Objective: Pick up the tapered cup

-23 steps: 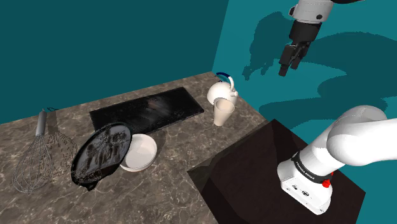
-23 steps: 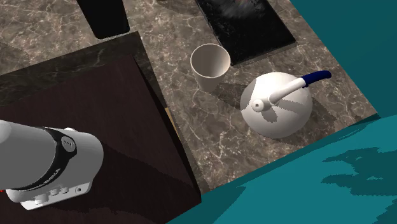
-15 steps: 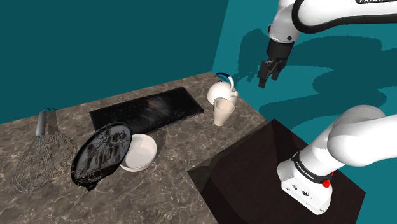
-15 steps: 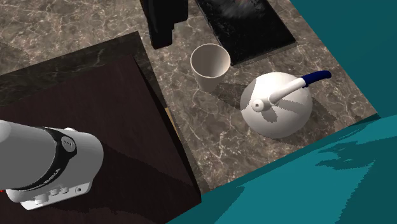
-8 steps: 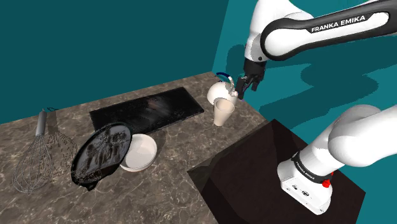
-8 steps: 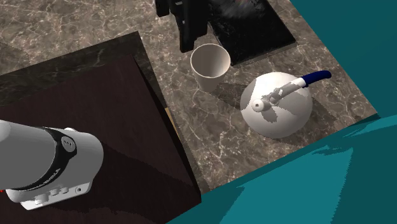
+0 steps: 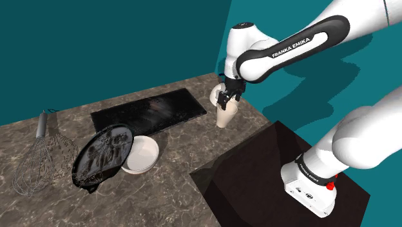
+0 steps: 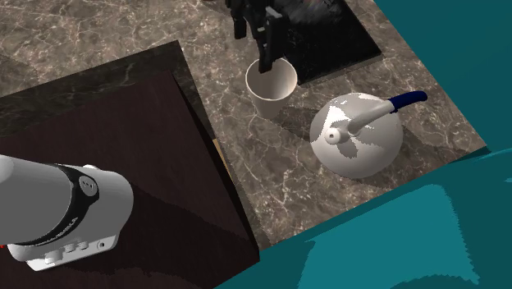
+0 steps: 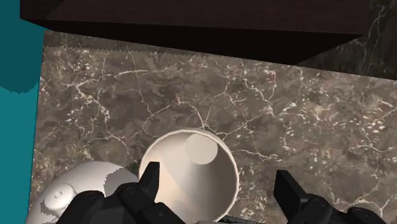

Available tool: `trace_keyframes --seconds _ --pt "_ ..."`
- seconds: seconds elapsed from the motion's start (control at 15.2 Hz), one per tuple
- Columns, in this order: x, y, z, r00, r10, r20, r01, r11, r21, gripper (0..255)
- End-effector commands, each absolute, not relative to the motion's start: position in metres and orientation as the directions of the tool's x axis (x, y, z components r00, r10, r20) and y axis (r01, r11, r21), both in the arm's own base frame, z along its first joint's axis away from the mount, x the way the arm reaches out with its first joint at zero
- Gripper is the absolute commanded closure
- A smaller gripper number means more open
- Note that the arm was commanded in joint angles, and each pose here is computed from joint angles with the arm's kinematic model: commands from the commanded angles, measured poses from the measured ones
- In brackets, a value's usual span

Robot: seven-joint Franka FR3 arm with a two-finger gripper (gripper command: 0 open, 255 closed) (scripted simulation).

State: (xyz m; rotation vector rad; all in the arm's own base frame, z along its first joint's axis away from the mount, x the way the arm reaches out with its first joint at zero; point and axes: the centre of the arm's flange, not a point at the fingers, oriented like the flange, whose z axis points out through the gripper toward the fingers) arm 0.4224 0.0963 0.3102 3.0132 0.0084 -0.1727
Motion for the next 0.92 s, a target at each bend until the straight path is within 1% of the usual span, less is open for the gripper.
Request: trace_keyframes --seconds 0.0,0.13,0.73,0.79,0.86 --pt "0.434 0.107 0.288 0.994 -0.003 -0.106 0.011 -0.991 0.131 0" --pt "0.445 0.115 0.269 0.995 -0.005 -0.101 0.009 -0.990 0.140 0" --pt "0.445 0.115 0.229 0.995 -0.005 -0.101 0.009 -0.990 0.140 0" --pt "0.444 0.115 0.229 0.995 -0.005 -0.101 0.009 -0.990 0.140 255" --pt "0.444 0.115 0.230 0.995 -0.005 -0.101 0.009 -0.990 0.140 255"
